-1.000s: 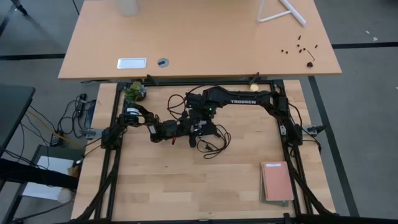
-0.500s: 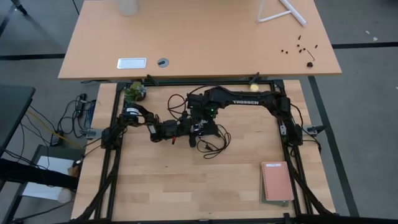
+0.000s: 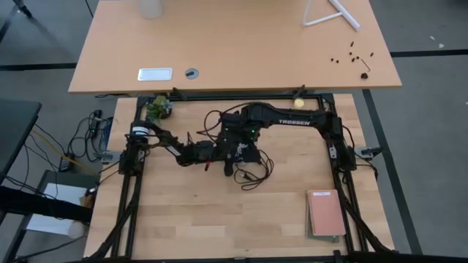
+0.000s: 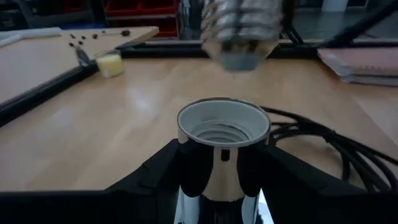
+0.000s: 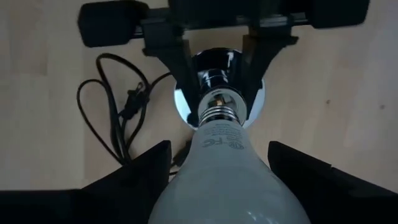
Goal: Screw lightbulb
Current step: Insert the lightbulb into the lamp
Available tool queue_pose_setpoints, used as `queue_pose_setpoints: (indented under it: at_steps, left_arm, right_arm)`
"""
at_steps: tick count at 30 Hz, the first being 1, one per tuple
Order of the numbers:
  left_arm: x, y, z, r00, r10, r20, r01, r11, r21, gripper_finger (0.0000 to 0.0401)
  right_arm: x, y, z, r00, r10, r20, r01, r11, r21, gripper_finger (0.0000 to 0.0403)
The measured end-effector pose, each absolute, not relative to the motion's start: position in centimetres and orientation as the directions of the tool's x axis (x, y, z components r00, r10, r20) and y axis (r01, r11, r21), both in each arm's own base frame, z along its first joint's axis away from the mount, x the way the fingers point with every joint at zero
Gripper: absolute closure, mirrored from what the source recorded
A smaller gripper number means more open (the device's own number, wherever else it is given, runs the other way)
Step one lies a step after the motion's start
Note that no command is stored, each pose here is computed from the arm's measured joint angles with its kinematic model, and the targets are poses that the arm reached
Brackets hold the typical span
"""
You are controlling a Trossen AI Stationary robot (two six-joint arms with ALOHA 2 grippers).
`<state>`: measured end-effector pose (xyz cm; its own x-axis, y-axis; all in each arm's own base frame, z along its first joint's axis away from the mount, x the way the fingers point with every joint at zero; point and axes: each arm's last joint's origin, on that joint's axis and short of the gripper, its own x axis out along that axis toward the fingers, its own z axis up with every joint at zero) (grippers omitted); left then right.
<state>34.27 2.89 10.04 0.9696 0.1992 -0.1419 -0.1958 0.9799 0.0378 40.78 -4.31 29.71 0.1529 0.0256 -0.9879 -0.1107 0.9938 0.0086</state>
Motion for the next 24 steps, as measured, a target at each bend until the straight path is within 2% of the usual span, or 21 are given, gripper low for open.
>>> queue_pose_setpoints:
  at_steps: [3,8,12,20,24]
  left_arm:
    - [35.1,1.9,10.5,0.976,0.17,-0.135,-0.165,0.985,0.054,0.0211]
    - [36.6,0.3,11.2,0.98,0.125,-0.154,-0.111,0.989,0.092,0.0211]
    - [37.5,-0.7,11.7,0.985,0.099,-0.14,-0.087,0.992,0.089,0.0211]
    - [38.2,-3.9,9.8,0.985,0.01,-0.174,-0.007,1.0,0.015,0.0211]
    - [38.0,-5.8,9.3,0.984,-0.037,-0.174,0.036,0.999,-0.009,0.0211]
  right_arm:
    - [40.6,-3.1,29.7,0.12,0.037,-0.992,-0.118,0.993,0.023,0.0133]
    - [39.6,-0.9,29.6,0.001,0.053,-0.999,-0.125,0.991,0.052,0.0134]
    - [39.5,1.2,29.5,-0.008,0.053,-0.999,-0.139,0.989,0.054,0.0133]
    - [39.2,5.4,29.5,-0.01,0.062,-0.998,-0.123,0.99,0.063,0.0133]
    - [39.6,7.5,29.2,0.05,0.065,-0.997,-0.109,0.992,0.059,0.0133]
